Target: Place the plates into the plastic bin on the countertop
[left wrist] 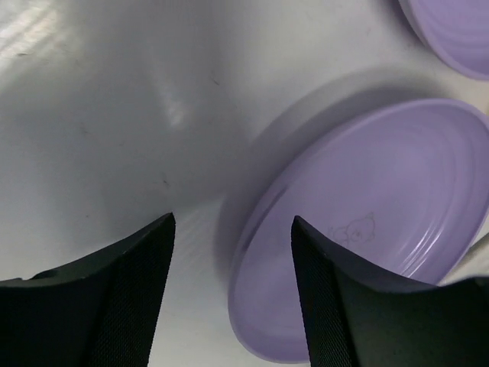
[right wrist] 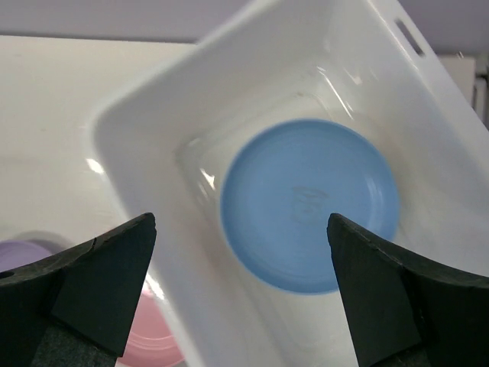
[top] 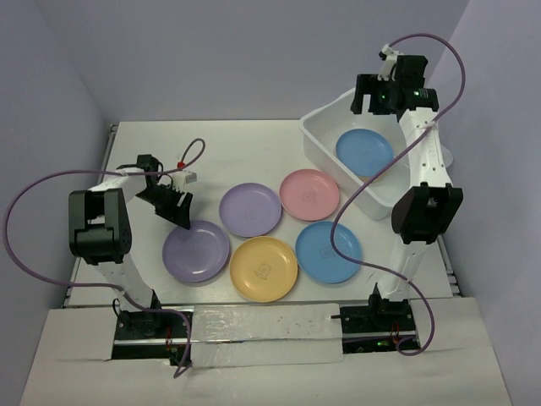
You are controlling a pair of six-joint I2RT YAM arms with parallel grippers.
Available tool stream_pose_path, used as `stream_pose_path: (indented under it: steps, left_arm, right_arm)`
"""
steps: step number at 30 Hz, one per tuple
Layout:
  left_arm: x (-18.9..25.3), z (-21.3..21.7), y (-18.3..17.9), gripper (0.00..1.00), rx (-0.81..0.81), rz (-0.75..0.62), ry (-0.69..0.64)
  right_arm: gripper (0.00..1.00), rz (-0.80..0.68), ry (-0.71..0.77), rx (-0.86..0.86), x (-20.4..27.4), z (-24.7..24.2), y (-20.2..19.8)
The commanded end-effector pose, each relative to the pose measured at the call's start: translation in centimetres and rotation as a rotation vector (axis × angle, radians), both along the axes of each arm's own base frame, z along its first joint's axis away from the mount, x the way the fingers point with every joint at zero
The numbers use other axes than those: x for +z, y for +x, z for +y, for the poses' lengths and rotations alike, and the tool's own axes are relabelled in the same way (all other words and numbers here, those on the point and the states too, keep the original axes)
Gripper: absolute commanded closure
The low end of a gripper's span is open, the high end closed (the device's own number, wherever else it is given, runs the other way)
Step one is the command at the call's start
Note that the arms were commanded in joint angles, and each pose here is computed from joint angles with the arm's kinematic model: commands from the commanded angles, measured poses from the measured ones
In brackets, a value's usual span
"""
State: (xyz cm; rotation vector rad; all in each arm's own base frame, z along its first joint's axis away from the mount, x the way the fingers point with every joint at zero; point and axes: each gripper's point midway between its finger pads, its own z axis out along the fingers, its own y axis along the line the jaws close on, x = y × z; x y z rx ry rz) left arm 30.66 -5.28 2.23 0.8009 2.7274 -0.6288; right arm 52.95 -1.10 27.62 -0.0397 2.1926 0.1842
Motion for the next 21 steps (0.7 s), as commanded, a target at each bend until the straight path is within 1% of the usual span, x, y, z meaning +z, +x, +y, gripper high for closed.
stream_pose_path:
  steps: [1,4,7,9,10,12,14,15,18,19,21]
  left_arm:
    - [-1.0,-0.6,-2.7,0.39,-0.128,0.061,-0.048]
    - [-1.5,-0.5,-3.0,0.54,-0.13,0.072,-0.04]
    - [-1.5,0.1,-2.1,0.82,-0.098,0.036,-0.011]
    - [-0.6,0.9,-1.1,0.93,-0.064,-0.002,0.006]
    - [0.1,1.7,-0.3,0.96,-0.044,-0.031,0.019]
    - [1.7,3.2,1.0,1.0,-0.021,-0.077,0.035]
    - [4.2,4.1,2.3,1.0,-0.001,-0.115,0.025]
    - [6.1,5.2,3.3,1.0,0.03,-0.143,0.007]
    - [10.7,5.0,5.7,1.0,0.067,-0.214,-0.056]
    - [12.4,4.3,6.6,1.0,0.089,-0.243,-0.097]
    - [14.6,2.8,7.9,1.0,0.115,-0.28,-0.138]
  right_arm:
    - [0.0,-0.12,-0.013,0.066,4.8,2.7,-0.4]
    - [0.0,-0.127,-0.007,0.086,5.3,3.9,-0.5]
    - [0.0,-0.142,0.001,0.127,5.9,6.0,-0.8]
    - [0.0,-0.145,0.012,0.17,6.3,8.0,-1.2]
    - [0.0,-0.144,0.016,0.188,6.3,8.7,-1.4]
    - [0.0,-0.144,0.025,0.239,6.5,10.9,-2.1]
    - [0.0,-0.145,0.036,0.275,6.7,12.7,-2.8]
    - [0.0,-0.148,0.051,0.313,6.8,14.2,-3.4]
    - [0.0,-0.143,0.103,0.386,6.9,17.7,-4.9]
    - [0.0,-0.146,0.127,0.425,7.2,19.1,-5.7]
    - [0.0,-0.147,0.143,0.486,7.3,21.4,-6.6]
